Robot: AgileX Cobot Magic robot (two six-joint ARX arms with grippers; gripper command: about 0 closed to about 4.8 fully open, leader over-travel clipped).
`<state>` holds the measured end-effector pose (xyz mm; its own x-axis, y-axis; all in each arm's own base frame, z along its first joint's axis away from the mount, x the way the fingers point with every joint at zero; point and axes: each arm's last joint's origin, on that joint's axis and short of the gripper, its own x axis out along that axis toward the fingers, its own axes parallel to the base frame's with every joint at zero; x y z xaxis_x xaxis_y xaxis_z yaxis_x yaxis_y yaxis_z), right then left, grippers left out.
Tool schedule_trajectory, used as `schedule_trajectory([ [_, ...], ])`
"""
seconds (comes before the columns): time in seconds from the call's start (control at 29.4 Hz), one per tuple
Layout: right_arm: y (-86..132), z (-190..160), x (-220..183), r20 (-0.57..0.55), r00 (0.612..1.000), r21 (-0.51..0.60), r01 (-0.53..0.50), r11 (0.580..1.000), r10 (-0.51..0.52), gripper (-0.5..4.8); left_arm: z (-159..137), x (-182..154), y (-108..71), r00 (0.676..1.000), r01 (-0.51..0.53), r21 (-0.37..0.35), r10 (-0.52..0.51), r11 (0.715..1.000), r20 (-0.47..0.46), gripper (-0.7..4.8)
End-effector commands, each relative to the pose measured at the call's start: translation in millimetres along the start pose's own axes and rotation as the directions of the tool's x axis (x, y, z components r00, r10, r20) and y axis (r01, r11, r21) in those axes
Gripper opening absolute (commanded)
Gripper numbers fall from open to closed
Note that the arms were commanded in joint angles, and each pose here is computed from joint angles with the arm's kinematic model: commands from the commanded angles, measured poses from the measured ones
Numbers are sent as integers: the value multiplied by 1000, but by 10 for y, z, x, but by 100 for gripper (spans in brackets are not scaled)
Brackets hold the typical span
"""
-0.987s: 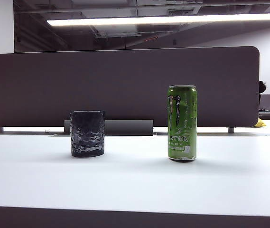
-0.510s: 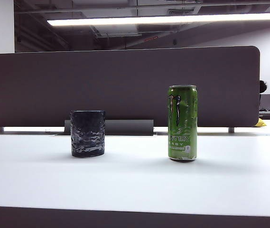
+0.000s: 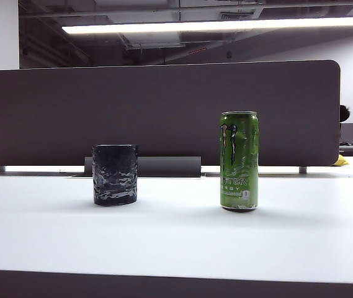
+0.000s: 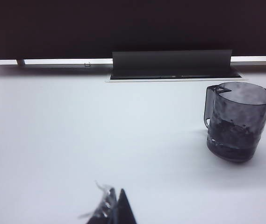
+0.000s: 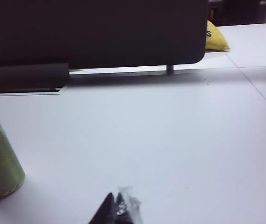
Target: Pick up the metal can, pour some water into the cup, then place the can back on the table.
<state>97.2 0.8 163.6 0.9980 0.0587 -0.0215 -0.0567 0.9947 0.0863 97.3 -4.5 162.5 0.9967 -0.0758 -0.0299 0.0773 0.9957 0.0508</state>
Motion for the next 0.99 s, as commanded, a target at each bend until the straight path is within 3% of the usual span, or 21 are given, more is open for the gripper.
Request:
schedule_trajectory([
  [0.03, 3, 3, 1, 9, 1000, -7, 2, 1000, -2, 0, 16, 0, -1, 1000, 4, 1, -4, 1000, 14, -5],
  [0.99, 18, 0, 2, 6, 1000, -7, -13, 1000, 13, 0, 16, 0, -1, 1000, 4, 1, -4, 1000, 13, -5],
])
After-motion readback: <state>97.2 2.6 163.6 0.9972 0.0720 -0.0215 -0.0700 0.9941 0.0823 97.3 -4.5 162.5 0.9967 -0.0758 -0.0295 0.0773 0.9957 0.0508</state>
